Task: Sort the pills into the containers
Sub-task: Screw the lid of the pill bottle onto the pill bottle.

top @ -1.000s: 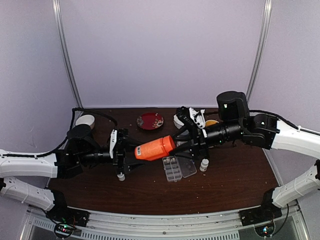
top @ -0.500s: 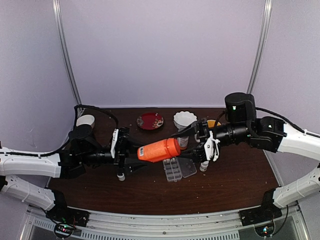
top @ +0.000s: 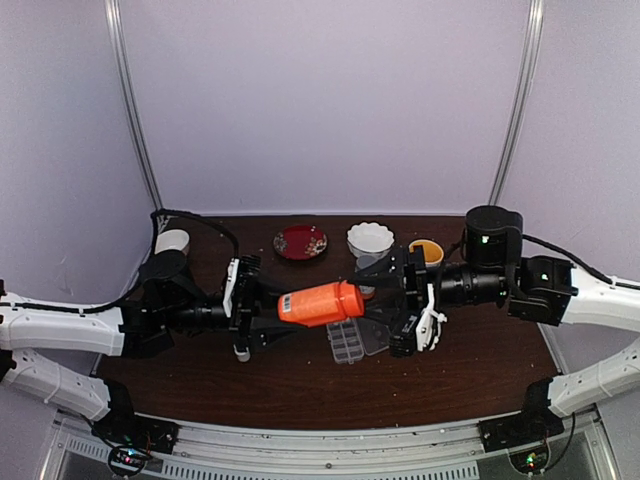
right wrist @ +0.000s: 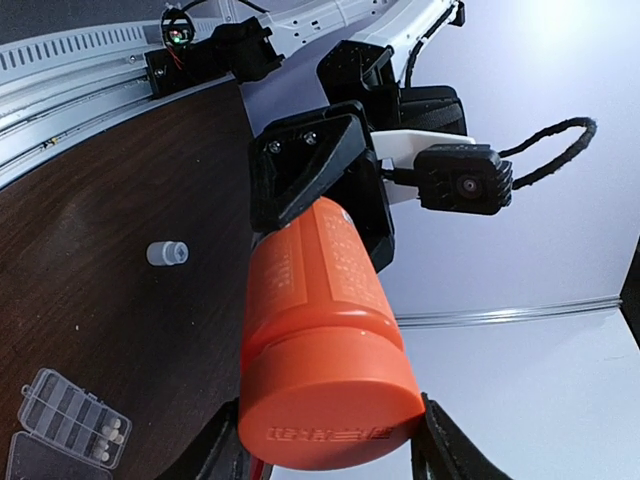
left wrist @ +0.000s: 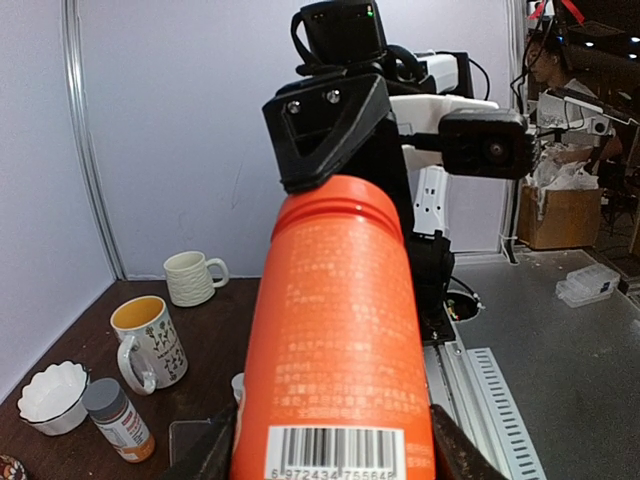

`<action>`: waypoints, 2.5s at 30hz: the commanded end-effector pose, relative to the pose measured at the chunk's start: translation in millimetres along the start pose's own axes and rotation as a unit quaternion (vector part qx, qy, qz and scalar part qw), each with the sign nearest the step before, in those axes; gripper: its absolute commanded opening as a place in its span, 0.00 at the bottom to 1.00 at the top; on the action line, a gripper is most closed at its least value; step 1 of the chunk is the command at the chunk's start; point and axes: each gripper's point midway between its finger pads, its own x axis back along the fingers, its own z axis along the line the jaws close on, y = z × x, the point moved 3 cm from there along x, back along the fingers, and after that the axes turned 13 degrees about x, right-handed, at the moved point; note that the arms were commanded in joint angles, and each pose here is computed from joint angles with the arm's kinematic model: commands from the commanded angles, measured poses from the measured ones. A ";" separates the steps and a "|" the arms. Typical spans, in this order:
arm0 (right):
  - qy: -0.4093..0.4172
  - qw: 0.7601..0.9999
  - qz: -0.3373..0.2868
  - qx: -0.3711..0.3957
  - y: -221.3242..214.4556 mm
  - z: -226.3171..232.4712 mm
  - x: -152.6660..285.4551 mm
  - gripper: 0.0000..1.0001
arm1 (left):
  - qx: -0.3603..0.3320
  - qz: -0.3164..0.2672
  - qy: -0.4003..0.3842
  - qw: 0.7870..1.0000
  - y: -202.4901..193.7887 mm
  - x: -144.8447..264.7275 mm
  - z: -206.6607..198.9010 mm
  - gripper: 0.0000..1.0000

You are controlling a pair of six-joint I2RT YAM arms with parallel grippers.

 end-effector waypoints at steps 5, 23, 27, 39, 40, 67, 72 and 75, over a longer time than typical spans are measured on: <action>-0.050 0.981 -0.050 -0.183 14.2 -45.2 31.1 1.00 | -0.007 -0.037 0.024 0.999 16.3 4.4 11.8 0.02; 0.012 0.626 0.067 -0.777 -9.6 -47.6 44.2 0.95 | -0.036 -0.040 0.015 0.998 19.2 5.3 7.9 0.02; 0.063 0.541 0.017 -0.838 4.4 -40.2 26.9 0.85 | -0.036 -0.039 0.012 0.999 19.6 3.9 8.0 0.02; 0.056 0.493 0.036 -0.867 -11.9 -25.8 4.3 0.82 | -0.037 -0.039 0.009 0.998 20.0 5.0 6.4 0.01; 0.057 0.492 0.041 -0.868 -13.7 -23.9 2.1 0.81 | -0.038 -0.040 0.009 0.998 20.1 5.2 6.2 0.01; 0.069 0.586 -0.006 -0.807 -8.1 -31.5 -4.6 0.33 | -0.037 -0.039 0.011 0.998 19.9 7.5 5.2 0.01; 0.047 0.740 -0.048 -0.670 0.3 -36.5 6.0 0.26 | -0.037 -0.039 0.009 0.998 20.6 6.8 5.0 0.01; 0.035 0.832 -0.060 -0.550 5.2 -39.9 15.5 0.25 | -0.036 -0.040 0.008 0.999 20.8 6.6 4.7 0.01</action>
